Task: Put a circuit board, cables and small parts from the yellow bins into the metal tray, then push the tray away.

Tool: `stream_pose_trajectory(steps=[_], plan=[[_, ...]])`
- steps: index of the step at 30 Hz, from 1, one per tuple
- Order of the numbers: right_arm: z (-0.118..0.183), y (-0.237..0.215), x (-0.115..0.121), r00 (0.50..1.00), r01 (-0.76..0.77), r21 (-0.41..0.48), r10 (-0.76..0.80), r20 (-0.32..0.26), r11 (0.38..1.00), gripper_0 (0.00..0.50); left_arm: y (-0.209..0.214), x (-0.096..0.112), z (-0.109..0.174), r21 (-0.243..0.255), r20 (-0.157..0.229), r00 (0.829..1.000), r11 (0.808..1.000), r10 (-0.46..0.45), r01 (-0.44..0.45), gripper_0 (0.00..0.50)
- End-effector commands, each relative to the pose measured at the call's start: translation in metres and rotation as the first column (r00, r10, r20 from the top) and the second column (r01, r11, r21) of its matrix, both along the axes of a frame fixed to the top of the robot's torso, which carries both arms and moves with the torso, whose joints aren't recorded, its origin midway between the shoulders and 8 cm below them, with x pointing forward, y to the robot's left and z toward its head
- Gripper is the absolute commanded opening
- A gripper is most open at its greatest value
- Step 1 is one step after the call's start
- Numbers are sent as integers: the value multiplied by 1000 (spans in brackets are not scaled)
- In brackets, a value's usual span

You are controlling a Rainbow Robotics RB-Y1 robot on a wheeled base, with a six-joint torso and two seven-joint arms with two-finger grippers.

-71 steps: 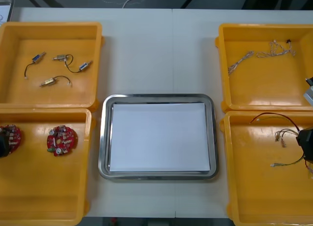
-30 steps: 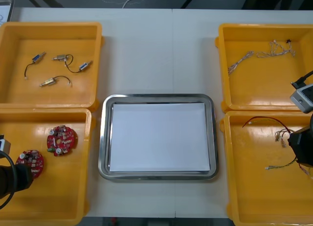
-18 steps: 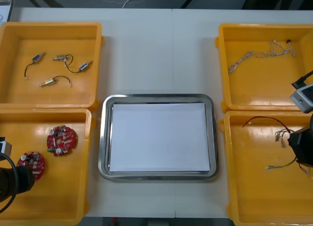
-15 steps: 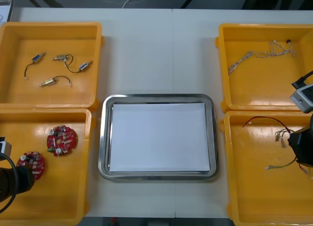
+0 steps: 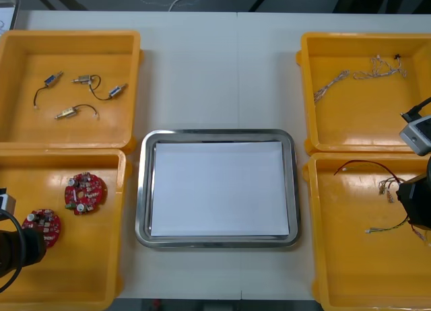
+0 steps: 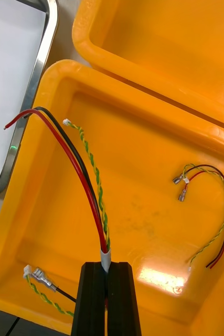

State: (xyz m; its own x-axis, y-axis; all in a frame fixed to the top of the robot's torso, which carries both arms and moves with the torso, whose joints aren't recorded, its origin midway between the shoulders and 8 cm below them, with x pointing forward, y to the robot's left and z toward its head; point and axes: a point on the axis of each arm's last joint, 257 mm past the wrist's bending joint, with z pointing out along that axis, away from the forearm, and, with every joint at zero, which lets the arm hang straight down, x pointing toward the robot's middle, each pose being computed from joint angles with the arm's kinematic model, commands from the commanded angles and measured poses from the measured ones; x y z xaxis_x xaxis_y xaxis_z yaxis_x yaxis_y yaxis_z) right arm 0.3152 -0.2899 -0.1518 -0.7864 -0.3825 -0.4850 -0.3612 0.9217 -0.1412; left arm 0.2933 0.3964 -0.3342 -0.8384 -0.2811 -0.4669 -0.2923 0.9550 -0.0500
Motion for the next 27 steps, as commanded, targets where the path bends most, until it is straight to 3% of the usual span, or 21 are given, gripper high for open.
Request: stream_pose_trajectory(steps=[1, 16, 17, 19, 20, 21, 25, 27], plan=[[11, -1, 2, 997, -62, -71, 64, 33, 996, 0, -21, 12, 8, -46, 34, 999, 999, 31, -29, 0], [11, -1, 2, 997, -62, -71, 64, 33, 996, 0, -39, 23, 9, -66, 43, 999, 998, 17, -14, 1], [11, -1, 2, 997, -62, -71, 64, 33, 996, 0, -40, 23, 9, -67, 43, 999, 998, 16, -13, 20], [11, -1, 2, 997, -62, -71, 64, 33, 996, 0, -42, 23, 9, -72, 42, 999, 997, 10, -7, 193], [11, -1, 2, 997, -62, -71, 64, 33, 996, 0, -42, 23, 9, -71, 42, 999, 997, 9, -6, 235], [11, -1, 2, 997, -62, -71, 64, 33, 996, 0, -42, 23, 9, -70, 42, 999, 998, 7, -4, 319], [11, -1, 2, 997, -62, -71, 64, 33, 996, 0, -42, 23, 10, -70, 43, 999, 998, 0, 3, 458], [11, -1, 2, 997, -62, -71, 64, 33, 996, 0, -42, 23, 11, -66, 44, 999, 998, -6, 9, 474]])
